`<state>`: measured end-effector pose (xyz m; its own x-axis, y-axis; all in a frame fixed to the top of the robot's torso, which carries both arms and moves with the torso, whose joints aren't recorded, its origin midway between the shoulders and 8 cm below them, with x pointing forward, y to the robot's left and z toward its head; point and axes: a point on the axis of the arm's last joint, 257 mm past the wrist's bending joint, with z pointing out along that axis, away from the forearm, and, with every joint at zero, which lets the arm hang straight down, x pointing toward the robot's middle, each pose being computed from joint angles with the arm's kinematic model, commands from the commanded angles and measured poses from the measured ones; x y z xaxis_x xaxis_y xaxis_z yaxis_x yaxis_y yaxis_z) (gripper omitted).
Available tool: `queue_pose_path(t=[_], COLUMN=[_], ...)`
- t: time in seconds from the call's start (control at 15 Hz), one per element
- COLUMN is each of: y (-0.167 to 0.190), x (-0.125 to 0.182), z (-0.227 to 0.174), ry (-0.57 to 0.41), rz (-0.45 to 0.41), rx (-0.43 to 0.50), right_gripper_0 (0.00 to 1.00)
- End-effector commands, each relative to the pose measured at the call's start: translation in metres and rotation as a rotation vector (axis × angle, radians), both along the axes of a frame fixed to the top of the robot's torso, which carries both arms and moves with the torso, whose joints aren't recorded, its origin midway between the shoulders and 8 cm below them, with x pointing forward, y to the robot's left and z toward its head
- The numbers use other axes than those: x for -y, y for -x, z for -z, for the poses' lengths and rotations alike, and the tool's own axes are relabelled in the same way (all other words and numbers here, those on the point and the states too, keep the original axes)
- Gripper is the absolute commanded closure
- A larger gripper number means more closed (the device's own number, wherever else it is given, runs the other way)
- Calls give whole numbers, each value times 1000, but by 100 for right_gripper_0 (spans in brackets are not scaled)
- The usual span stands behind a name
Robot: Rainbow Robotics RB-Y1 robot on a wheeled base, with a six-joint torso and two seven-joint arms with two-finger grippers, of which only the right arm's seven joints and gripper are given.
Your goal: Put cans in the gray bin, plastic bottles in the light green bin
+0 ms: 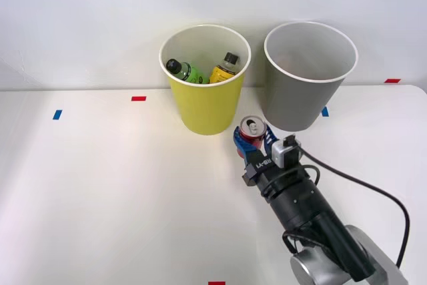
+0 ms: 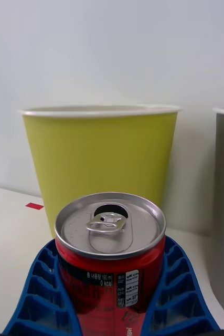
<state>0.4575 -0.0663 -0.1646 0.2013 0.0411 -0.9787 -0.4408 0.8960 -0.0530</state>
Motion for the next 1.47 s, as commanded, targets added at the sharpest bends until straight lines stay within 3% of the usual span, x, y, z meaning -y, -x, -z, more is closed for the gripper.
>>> queue_pose_path(t=[0.07,0.47,0.67,0.93,1.47], y=[6,11,-9,-50,-96], x=[17,30,25,41,88], z=[-26,-103,-148,-193,-215], ry=[-57,-168,-211,-213,-158], rz=[3,-2,-13,39,153], rx=[-28,87,128,102,-36], right_gripper_0=[85,86,86,86,87])
